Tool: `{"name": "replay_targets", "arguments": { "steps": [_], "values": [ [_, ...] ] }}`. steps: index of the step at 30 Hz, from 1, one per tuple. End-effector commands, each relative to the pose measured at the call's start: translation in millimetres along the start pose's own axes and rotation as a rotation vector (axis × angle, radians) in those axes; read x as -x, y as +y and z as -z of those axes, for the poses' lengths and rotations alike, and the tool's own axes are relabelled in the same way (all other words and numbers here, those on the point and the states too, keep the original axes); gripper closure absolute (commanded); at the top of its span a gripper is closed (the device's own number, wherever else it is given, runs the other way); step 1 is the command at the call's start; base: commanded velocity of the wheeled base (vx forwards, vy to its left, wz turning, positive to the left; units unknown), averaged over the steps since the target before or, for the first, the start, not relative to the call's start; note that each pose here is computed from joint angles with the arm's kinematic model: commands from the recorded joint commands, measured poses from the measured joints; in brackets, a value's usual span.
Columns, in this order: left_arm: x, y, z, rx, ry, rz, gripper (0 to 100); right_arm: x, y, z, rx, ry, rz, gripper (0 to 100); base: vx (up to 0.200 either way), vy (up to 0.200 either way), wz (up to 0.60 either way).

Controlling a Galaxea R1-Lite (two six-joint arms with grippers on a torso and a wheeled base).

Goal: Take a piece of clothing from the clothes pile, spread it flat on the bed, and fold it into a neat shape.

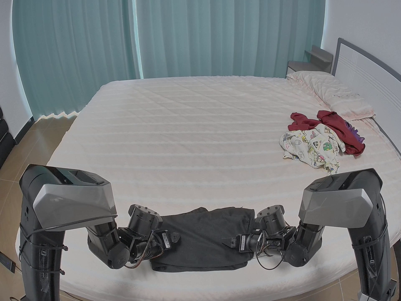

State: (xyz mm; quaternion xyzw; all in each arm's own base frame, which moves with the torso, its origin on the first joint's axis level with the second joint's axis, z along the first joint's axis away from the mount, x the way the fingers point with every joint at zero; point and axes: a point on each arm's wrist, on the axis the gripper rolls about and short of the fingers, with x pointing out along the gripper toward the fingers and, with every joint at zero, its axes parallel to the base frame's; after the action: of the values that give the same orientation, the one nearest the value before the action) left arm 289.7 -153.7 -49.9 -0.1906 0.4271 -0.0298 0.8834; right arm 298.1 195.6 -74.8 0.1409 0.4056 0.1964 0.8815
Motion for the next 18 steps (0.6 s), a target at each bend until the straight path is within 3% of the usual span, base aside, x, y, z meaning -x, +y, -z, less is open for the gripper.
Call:
{"name": "replay_targets", "arguments": {
  "steps": [1, 12, 18],
  "values": [
    [-1.3, 0.6, 1.0, -0.001, 0.002, -0.002, 100, -0.8, 0.9, 0.5, 0.002, 0.002, -0.002, 100, 0.000, 0.000, 0.00],
    [-0.7, -0.3, -4.1, 0.020, -0.011, 0.007, 100, -0.1, 0.4, 0.5, -0.018, -0.002, -0.007, 100, 0.000, 0.000, 0.00],
    [6.5, -4.2, -13.3, 0.098, -0.042, 0.027, 100, 0.7, 0.8, -0.1, -0.024, -0.005, -0.009, 100, 0.000, 0.000, 0.00]
  ]
}}
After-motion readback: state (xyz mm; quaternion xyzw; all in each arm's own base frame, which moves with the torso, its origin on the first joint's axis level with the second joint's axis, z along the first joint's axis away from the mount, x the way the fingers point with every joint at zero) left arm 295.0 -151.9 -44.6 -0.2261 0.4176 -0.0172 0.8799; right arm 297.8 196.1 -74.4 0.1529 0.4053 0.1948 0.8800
